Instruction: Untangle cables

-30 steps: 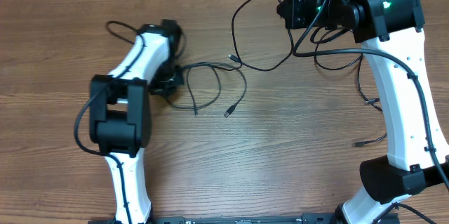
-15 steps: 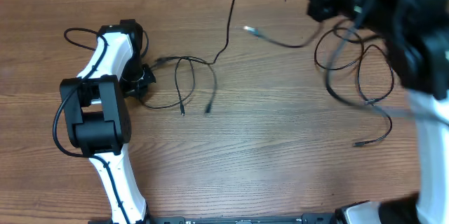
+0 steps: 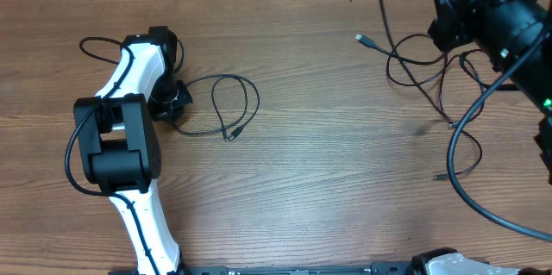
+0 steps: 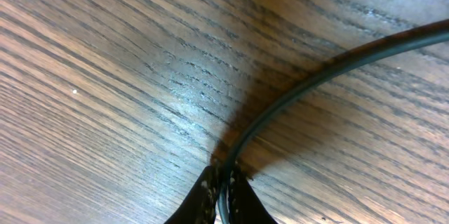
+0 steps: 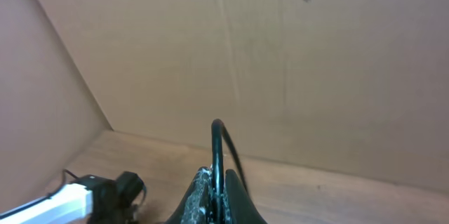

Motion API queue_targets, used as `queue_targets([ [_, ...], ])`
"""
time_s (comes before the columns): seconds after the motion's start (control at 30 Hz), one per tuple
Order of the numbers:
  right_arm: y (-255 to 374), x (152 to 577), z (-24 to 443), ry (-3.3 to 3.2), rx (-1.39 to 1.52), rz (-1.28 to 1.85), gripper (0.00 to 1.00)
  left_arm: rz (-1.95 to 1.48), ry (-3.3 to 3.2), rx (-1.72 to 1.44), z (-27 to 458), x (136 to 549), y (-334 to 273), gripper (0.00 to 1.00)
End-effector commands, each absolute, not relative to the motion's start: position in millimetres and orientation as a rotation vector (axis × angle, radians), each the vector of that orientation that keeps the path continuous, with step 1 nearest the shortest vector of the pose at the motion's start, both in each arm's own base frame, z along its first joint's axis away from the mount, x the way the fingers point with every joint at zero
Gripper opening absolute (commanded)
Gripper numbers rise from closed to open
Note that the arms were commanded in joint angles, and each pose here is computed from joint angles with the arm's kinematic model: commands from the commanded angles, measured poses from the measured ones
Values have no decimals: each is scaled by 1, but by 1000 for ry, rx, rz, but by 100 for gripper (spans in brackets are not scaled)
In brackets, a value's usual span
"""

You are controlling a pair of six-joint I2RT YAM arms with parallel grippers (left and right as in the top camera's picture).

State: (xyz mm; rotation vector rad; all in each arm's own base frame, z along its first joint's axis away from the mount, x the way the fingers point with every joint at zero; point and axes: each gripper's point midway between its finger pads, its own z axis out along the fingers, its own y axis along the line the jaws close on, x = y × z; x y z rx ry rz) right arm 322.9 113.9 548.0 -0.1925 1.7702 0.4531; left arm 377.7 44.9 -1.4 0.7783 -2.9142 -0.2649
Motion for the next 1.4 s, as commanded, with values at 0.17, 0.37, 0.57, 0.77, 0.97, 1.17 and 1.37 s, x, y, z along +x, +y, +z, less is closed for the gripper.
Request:
queue_targets([
  [0.17,107,342,534,1819,-153,397,4,-75,-2857,755,-31,367,18,4],
  [0.37,88,365,504,1919,-56,251,4,277,-2891,589,-29,380,-20,4],
  [0.57,87,389,457,2073,-40,185,4,530,-2873,523,-21,388,-55,4],
  [0.77,72,412,410,2217,7,97,4,543,-2875,475,-21,387,-69,4],
  [0.97,42,424,359,2388,84,23,4,531,-2881,445,-21,385,-76,4],
  [1.17,11,427,315,2541,176,-38,4,536,-2893,433,-21,388,-79,4],
  [1.37,-47,424,297,2538,591,-128,4,535,-2890,434,-21,387,-79,4],
])
